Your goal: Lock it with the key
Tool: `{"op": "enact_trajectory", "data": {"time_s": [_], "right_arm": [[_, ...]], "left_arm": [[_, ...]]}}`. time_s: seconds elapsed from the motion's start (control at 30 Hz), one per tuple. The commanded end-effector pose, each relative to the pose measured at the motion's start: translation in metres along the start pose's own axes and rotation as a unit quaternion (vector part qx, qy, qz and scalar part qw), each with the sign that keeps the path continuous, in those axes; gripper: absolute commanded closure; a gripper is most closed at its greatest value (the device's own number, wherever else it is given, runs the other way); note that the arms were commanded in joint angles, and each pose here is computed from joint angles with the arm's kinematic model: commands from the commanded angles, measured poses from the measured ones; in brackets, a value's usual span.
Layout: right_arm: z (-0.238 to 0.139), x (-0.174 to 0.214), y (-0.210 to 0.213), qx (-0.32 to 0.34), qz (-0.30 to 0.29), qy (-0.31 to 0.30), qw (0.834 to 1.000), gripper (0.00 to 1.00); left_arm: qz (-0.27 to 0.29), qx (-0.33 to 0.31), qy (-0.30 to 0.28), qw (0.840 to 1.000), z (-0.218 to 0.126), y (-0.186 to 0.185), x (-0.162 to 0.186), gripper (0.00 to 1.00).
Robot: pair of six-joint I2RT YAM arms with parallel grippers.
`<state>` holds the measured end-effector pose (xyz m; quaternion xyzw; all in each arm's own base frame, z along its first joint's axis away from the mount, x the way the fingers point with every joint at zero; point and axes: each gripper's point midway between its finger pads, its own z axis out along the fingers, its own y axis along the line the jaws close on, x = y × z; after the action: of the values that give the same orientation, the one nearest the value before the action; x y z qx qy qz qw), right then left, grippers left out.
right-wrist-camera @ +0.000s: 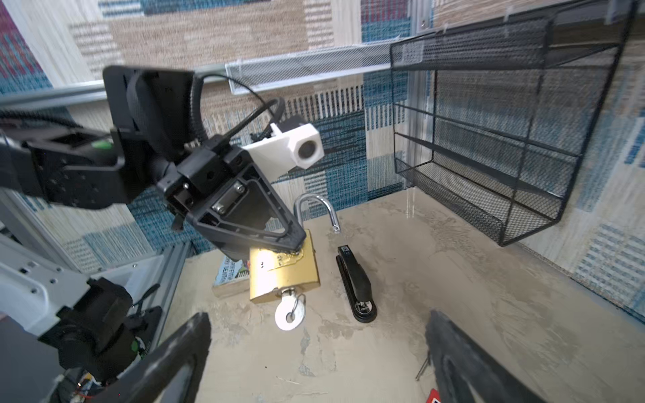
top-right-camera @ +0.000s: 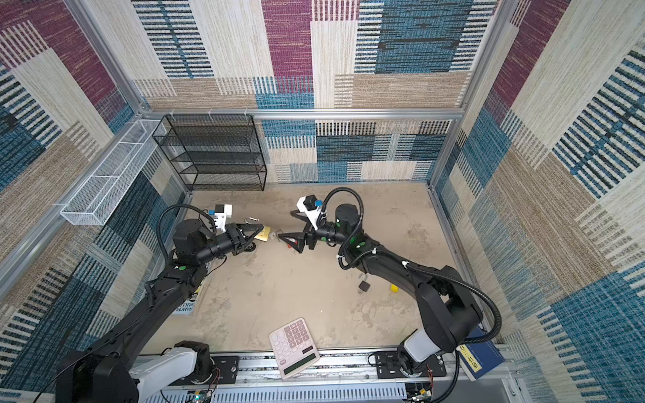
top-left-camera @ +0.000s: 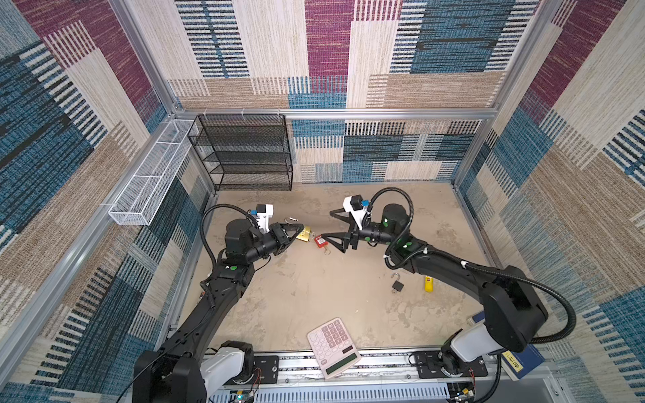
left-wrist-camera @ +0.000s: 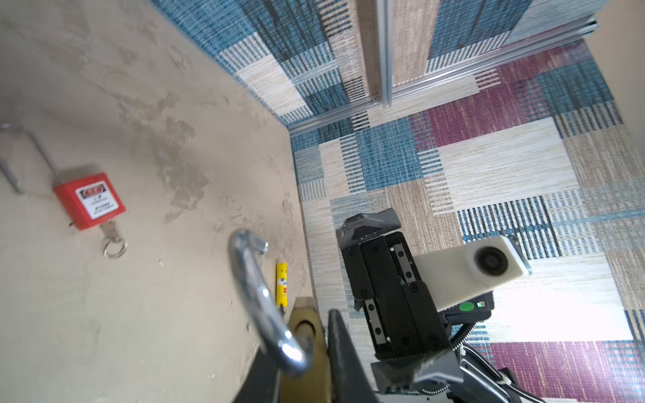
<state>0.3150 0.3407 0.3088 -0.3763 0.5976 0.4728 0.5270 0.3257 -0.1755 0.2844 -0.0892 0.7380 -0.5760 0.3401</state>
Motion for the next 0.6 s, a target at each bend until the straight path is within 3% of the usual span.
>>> {"op": "enact_trajectory", "data": {"time_s": [0.0,0.23,0.4,0.57], "right_arm": [[-0.012,-0.032,0.013,-0.035,0.066,-0.024,0.997,0.03],[-0.022,-0.075,0.013,-0.045,0.124,-0.043,0.99,0.03],[-0.026,-0.093,0.008,-0.06,0.16,-0.054,0.984,0.07],[-0.02,-0.098,0.007,-0.082,0.182,-0.042,0.979,0.17]], "left_arm": [[0.127,0.125,-0.067,0.982,-0.003,-0.072,-0.027,1.0],[0.194,0.253,-0.076,0.945,0.011,-0.134,-0.031,1.0],[0.215,0.304,-0.068,0.926,0.022,-0.159,-0.027,1.0],[0.237,0.32,-0.069,0.915,0.028,-0.17,-0.021,1.0]]}}
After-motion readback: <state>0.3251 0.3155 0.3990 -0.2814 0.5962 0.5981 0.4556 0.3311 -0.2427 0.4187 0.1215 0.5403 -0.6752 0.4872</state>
